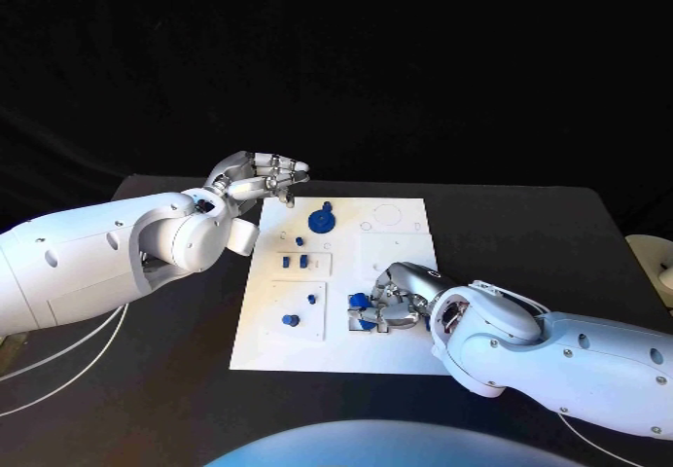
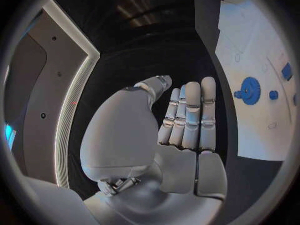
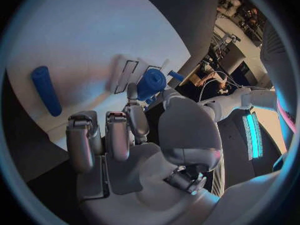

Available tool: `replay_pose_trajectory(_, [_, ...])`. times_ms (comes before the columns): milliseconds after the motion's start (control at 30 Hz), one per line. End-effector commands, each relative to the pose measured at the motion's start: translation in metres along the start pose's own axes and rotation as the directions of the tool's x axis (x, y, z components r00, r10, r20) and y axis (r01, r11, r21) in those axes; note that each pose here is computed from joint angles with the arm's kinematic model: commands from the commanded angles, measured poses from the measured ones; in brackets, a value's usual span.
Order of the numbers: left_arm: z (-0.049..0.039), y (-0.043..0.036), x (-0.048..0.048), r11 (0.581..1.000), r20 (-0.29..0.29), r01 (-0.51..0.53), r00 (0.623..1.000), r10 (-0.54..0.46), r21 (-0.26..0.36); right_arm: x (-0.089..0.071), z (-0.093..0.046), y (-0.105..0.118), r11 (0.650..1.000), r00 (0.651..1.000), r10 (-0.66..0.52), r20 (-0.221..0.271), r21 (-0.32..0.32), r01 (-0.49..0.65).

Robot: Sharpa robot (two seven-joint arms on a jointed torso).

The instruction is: Assemble the parts on the task board

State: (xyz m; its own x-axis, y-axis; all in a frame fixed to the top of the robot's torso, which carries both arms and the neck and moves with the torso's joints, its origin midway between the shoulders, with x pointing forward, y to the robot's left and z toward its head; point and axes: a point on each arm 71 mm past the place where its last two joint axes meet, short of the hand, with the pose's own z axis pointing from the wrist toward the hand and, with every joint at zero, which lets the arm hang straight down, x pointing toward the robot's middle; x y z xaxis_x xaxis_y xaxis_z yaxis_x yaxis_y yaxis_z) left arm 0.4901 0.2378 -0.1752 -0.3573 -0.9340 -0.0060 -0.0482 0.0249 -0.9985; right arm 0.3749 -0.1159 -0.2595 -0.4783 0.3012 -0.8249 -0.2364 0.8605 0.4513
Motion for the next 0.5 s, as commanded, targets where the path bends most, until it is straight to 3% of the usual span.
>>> replay_pose_trajectory(33, [0.0000, -0.0012, 0.0022, 1.000, -0.017, 0.004, 1.000, -0.004, 0.005, 0.0007, -0.0005, 0.0006, 1.000, 1.000, -0.024, -0.007, -0.005, 0.024])
replay_pose_trajectory(500, [-0.0002, -0.0011, 0.0015, 1.000, -0.016, 0.003, 1.000, -0.003, 0.005, -0.0017, -0.0054, 0.0041, 0.999, 1.000, -0.017, 0.024, -0.033, 0.018])
